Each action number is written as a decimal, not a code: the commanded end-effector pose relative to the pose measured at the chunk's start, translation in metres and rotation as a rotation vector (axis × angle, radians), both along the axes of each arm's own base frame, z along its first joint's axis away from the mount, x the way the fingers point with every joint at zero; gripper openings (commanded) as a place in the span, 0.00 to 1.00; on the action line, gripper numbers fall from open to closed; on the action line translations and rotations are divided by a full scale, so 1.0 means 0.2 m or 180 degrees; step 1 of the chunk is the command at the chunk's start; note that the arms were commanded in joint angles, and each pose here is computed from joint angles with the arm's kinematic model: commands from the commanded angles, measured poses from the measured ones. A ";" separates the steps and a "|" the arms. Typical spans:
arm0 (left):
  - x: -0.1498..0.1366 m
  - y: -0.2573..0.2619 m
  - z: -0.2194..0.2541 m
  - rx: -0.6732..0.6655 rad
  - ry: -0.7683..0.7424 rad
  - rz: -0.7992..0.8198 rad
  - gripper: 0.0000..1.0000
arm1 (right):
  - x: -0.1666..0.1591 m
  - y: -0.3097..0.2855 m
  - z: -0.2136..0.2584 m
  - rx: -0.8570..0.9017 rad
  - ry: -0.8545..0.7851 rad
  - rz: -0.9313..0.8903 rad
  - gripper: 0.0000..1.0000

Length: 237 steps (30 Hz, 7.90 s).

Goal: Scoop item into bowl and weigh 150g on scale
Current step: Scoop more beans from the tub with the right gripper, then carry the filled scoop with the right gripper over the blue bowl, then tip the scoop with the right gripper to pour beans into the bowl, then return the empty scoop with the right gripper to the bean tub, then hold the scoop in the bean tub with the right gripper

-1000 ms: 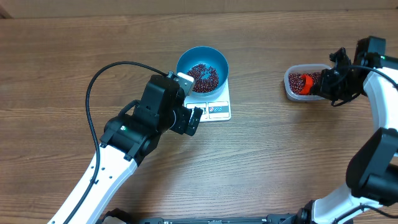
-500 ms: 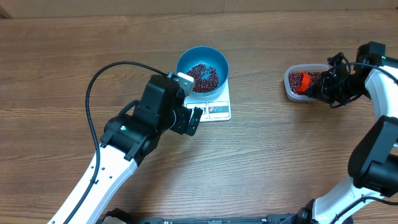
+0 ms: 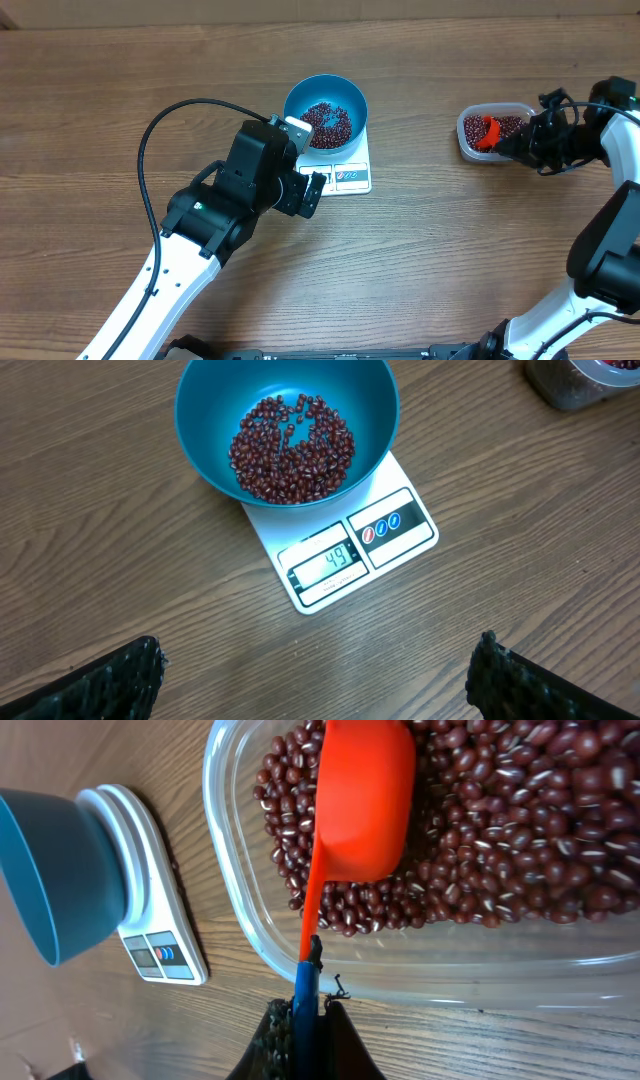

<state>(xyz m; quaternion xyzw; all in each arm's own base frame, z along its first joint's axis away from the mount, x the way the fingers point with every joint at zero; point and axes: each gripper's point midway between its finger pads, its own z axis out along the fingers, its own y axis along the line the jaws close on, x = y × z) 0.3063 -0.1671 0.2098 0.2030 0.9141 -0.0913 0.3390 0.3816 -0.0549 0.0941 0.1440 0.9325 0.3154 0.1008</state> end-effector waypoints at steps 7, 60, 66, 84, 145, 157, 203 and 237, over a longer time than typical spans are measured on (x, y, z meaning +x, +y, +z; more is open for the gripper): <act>-0.01 0.00 -0.02 -0.0004 0.0044 -0.0028 1.00 | 0.00 -0.02 0.08 0.0491 -0.0269 -0.0065 0.04; -0.01 0.00 -0.02 -0.0004 0.0044 -0.0028 1.00 | 0.02 0.44 0.53 0.1352 -0.0871 0.0791 0.04; -0.01 0.00 -0.02 -0.0004 0.0044 -0.0028 1.00 | 0.05 0.66 0.54 0.1333 -0.1018 0.1192 0.04; -0.01 0.00 -0.02 -0.0004 0.0044 -0.0028 1.00 | 0.18 1.06 0.53 0.1125 -0.1320 0.1661 0.04; -0.01 0.00 -0.02 -0.0004 0.0044 -0.0028 1.00 | 0.07 1.24 0.93 -0.1892 -0.3061 0.2911 0.04; -0.01 0.00 -0.02 -0.0004 0.0044 -0.0028 1.00 | 0.11 1.08 0.99 -0.1586 -0.2916 0.2423 0.04; -0.01 0.00 -0.02 -0.0004 0.0044 -0.0028 1.00 | -0.11 0.01 0.58 -0.2428 -0.0280 -0.0149 0.04; -0.01 0.00 -0.02 -0.0004 0.0044 -0.0028 1.00 | -0.07 0.01 0.54 -0.2419 -0.0363 -0.0177 0.05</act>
